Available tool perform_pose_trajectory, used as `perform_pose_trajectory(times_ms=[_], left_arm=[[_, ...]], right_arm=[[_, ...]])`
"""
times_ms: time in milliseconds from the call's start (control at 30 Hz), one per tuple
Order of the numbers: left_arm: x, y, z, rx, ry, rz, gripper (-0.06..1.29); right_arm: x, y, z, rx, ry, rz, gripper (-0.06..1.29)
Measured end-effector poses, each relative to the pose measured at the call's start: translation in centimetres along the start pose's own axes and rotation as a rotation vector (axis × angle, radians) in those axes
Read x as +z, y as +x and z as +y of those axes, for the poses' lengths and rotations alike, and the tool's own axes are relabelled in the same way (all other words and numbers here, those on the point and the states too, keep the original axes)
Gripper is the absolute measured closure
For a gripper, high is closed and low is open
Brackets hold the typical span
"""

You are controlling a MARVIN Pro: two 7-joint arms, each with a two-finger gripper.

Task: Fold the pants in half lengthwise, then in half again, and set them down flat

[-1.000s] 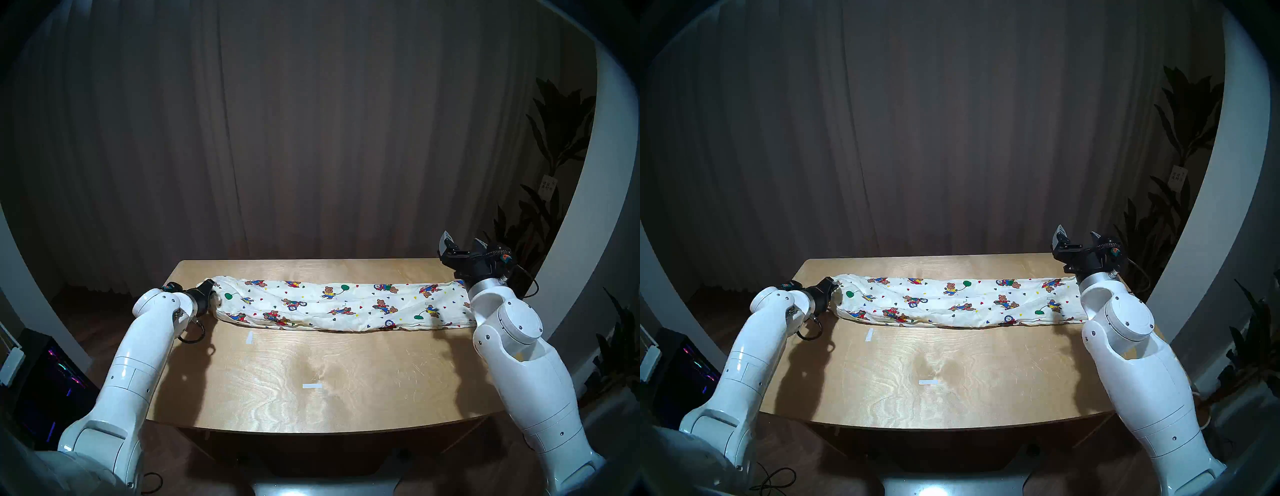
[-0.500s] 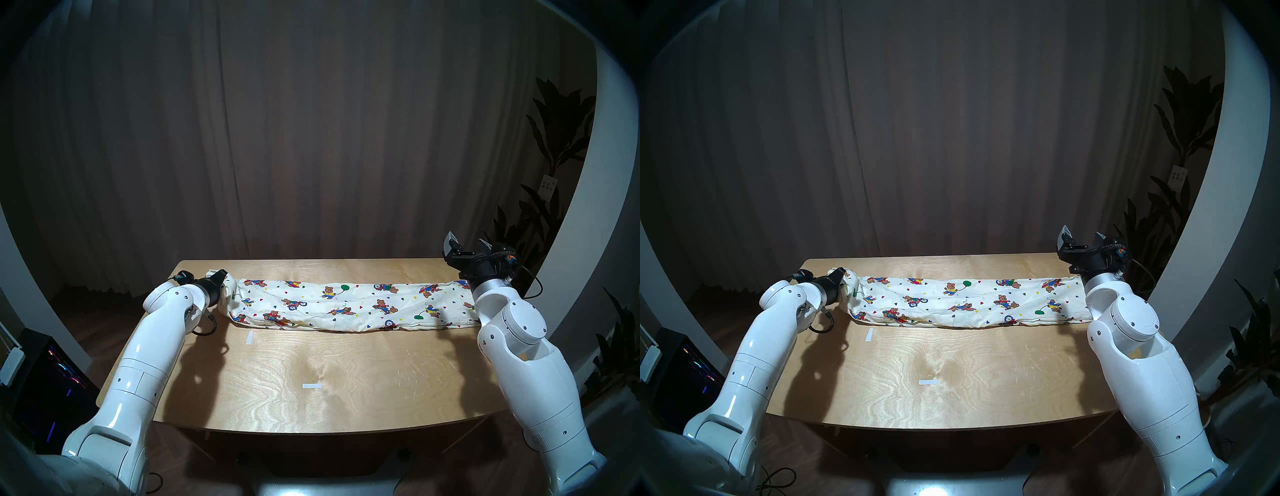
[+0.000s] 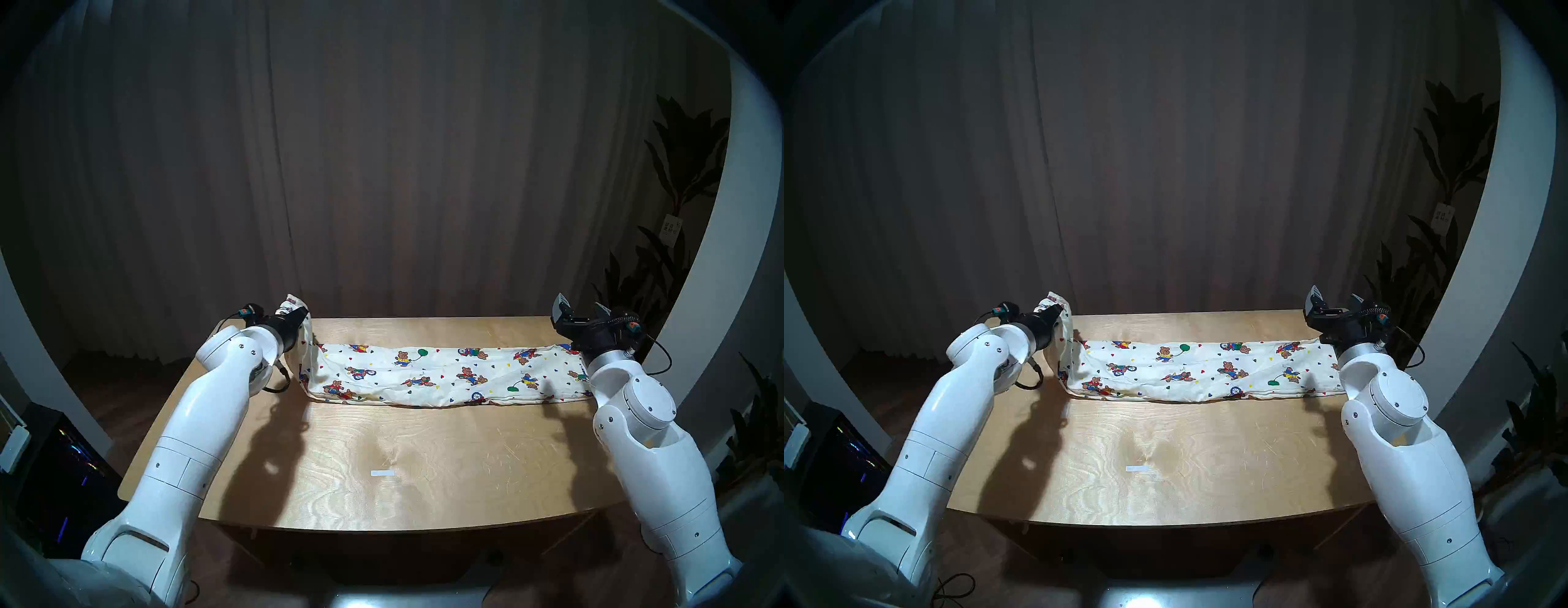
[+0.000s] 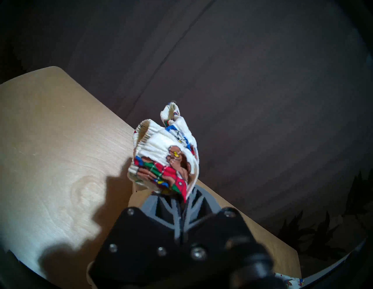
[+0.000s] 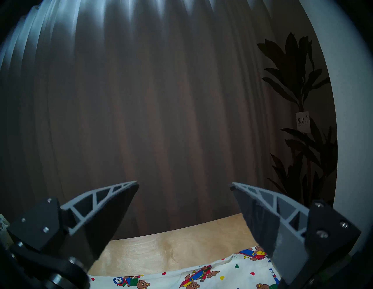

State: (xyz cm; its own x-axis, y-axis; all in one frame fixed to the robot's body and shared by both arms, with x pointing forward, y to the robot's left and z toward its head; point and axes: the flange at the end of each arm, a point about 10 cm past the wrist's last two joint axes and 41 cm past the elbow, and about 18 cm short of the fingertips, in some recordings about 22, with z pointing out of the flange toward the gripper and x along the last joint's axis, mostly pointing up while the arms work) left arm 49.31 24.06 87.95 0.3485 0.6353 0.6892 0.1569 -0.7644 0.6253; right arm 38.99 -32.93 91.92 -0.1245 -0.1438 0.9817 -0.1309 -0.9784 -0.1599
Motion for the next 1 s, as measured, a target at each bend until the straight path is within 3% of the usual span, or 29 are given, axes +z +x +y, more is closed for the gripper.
perform_pose_trajectory(times_ms=[300, 633, 1000], left_arm=[[-0.2, -3.1, 6.1, 0.075, -0.071, -0.031, 1.26], [-0.3, -4.9, 12.5, 0.145, -0.141, -0.035, 1.26], [-0.6, -7.7, 18.3, 0.218, -0.200, -0.050, 1.26]], right_arm=[[-0.8, -0.1, 2.4, -0.038, -0.040, -0.009, 0.01], [-1.9, -0.1, 5.7, -0.081, -0.099, -0.015, 0.01], [-3.0, -0.2, 7.9, -0.108, -0.125, -0.021, 0.01]])
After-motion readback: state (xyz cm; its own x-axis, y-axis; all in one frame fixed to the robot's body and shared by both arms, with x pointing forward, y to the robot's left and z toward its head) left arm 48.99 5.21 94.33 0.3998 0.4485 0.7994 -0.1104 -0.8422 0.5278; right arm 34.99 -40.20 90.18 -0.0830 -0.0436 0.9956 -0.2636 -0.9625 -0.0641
